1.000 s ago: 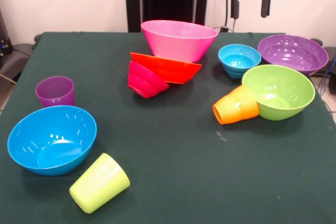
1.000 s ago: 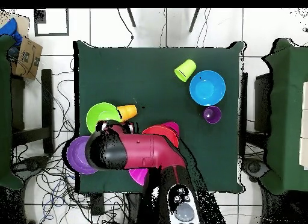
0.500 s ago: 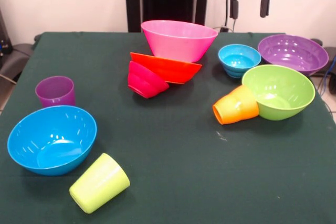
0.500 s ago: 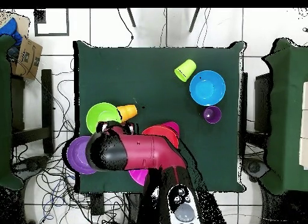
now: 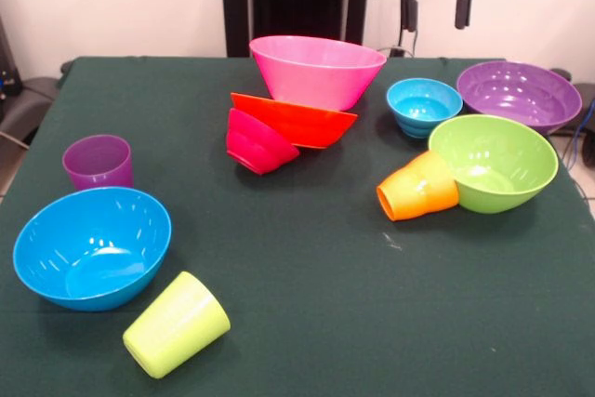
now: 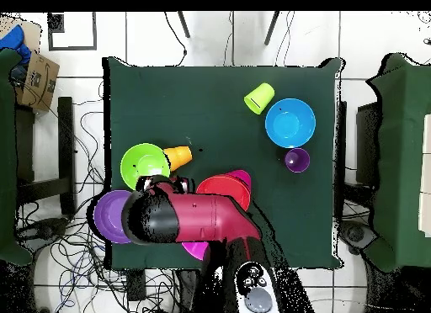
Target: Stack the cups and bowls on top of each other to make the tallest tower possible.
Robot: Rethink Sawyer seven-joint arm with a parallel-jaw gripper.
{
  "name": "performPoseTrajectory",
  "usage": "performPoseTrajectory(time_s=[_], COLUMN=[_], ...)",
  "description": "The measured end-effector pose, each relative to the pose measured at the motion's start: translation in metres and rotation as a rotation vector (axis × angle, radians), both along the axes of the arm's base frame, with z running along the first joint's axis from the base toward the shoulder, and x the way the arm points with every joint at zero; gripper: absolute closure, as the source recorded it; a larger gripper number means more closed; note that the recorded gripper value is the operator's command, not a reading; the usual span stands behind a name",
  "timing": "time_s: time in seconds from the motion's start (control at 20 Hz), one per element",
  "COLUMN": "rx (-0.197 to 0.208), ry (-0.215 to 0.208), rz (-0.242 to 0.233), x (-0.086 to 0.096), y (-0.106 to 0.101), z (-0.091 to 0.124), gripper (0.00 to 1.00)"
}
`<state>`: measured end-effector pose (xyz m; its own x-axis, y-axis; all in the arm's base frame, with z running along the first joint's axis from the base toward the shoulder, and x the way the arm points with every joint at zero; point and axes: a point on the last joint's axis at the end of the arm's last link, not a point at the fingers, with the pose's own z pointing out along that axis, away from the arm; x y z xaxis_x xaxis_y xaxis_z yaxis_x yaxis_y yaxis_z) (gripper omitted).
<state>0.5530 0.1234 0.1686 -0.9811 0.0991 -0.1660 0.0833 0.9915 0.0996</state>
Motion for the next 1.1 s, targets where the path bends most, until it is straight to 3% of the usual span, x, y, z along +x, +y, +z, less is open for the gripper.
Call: performPoseTrajectory(time_s=[0.4, 1.1], rx=[-0.009, -0.037], ry=[0.012, 0.010], rz=[0.005, 0.057], x=[-0.007, -0.015], y=[-0.008, -0.009], z=[-0.004, -0.009], gripper=[0.00, 0.00])
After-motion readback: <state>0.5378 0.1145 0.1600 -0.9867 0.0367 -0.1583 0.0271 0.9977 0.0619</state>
